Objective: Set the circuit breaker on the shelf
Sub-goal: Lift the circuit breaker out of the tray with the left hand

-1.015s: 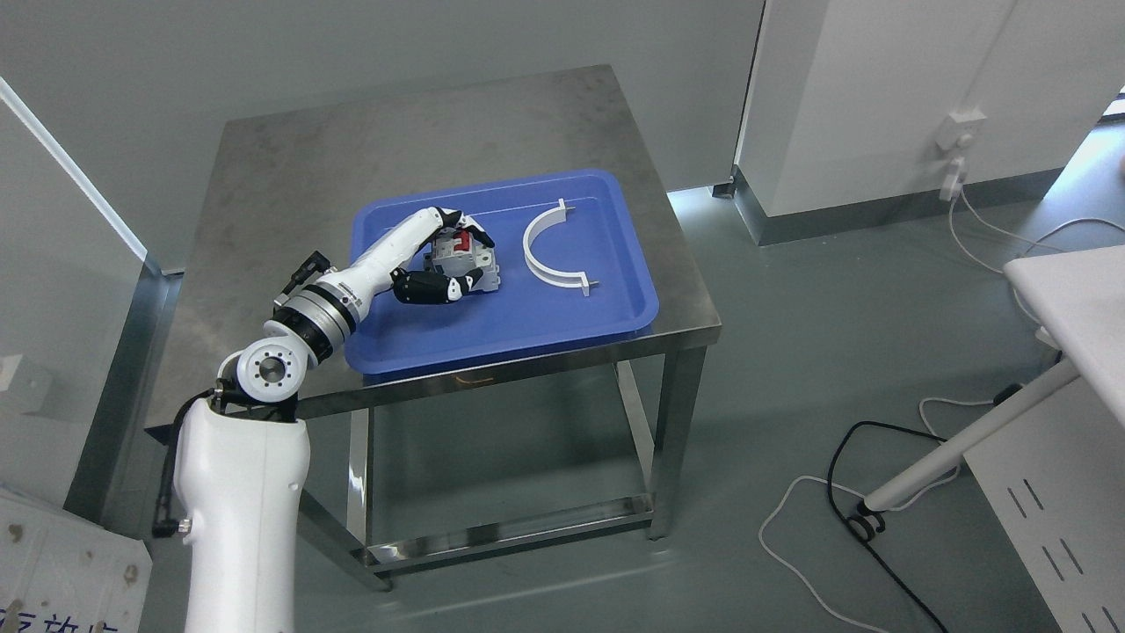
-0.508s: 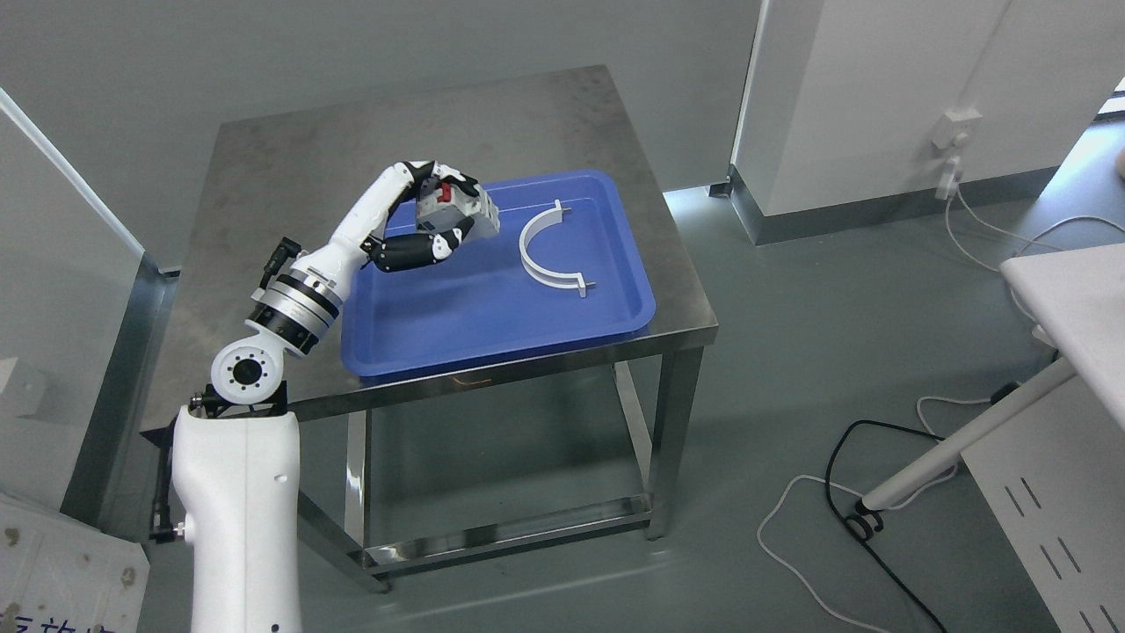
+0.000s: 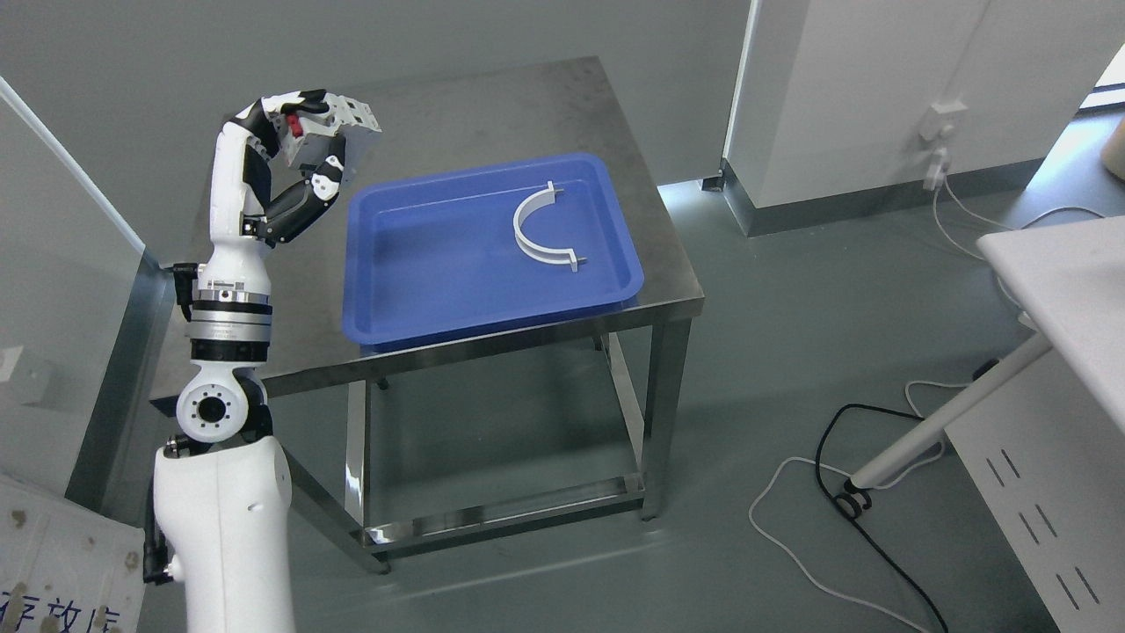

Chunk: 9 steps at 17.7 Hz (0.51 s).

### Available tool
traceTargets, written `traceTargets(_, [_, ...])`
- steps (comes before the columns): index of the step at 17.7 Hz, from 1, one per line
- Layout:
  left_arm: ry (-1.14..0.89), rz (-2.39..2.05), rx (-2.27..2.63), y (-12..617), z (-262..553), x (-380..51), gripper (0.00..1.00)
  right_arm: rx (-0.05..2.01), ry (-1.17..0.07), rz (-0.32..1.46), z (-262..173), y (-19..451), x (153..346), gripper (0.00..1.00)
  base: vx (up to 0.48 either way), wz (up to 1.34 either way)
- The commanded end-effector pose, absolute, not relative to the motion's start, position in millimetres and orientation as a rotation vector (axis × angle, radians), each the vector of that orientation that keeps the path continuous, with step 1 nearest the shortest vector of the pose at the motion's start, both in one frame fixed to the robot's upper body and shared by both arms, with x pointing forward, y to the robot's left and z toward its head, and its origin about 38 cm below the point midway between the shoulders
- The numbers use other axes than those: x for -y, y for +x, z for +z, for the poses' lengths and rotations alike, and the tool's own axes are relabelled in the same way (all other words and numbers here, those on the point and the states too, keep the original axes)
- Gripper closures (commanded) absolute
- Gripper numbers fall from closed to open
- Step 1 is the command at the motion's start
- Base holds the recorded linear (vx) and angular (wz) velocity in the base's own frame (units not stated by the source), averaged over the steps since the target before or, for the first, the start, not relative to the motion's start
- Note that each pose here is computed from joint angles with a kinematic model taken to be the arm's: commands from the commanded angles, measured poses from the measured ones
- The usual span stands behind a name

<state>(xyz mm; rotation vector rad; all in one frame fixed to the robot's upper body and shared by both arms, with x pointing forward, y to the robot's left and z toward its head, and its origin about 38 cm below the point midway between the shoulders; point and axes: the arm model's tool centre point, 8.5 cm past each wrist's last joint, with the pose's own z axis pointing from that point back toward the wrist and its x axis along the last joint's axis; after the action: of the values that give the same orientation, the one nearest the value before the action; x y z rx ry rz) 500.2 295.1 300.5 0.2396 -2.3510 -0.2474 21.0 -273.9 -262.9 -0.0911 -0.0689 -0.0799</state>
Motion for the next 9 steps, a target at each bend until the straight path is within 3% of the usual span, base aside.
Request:
traceTargets(1, [0.266, -0.214, 2.38, 452.0, 278.1, -315.9, 0.89, 0.07, -0.108, -0.078, -261.7, 21.0, 285.1, 0.0, -0.26, -0.05])
traceTargets(9, [0.223, -0.511, 2.459, 418.0, 269.6, -312.4, 0.88, 0.07, -0.108, -0.078, -261.7, 21.0, 285.1, 0.0, -0.281, 0.05])
